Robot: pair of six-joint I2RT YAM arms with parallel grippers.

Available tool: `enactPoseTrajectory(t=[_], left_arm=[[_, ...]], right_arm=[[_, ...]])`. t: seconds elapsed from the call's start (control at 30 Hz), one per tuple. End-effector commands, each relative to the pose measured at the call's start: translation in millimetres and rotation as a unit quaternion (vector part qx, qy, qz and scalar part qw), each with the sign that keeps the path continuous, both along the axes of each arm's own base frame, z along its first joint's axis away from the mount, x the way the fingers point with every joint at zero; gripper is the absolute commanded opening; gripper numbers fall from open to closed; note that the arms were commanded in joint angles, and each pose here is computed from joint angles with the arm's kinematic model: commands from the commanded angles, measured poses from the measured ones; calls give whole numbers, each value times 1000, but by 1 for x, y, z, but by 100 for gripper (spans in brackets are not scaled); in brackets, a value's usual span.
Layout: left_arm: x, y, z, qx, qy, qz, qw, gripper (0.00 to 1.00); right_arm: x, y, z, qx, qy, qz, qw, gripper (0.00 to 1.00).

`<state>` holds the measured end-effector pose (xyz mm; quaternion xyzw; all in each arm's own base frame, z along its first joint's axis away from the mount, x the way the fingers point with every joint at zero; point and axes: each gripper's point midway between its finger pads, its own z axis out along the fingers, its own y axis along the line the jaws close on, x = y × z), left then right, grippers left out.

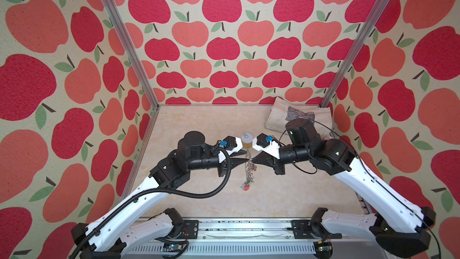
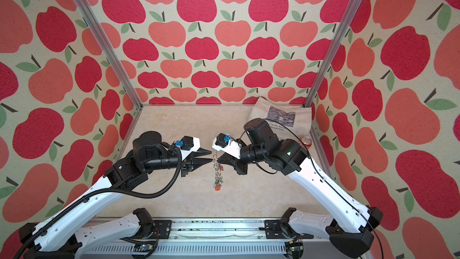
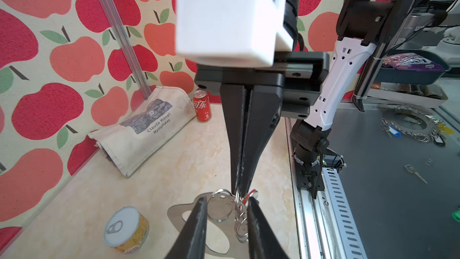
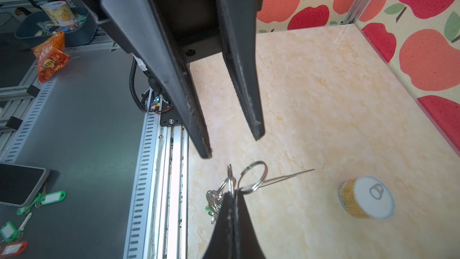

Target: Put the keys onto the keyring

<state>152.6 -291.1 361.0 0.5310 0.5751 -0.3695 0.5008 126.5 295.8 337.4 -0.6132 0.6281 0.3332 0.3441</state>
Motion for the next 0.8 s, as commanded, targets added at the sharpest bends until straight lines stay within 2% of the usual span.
enactPoseTrajectory(t=[0.0,0.33,0.77], left_arm=[[-12,0,12,-7,-3,-29,1000,28],[-14,-11,9,-14,18,-56,998,19],[-6,-15,6,-18,20,-47,999,21]], right_arm=[[-3,-1,9,1,-15,6,1000,0],[-4,0,11,9,-13,9,1000,0],[-10,1,11,15,-11,21,1000,0]])
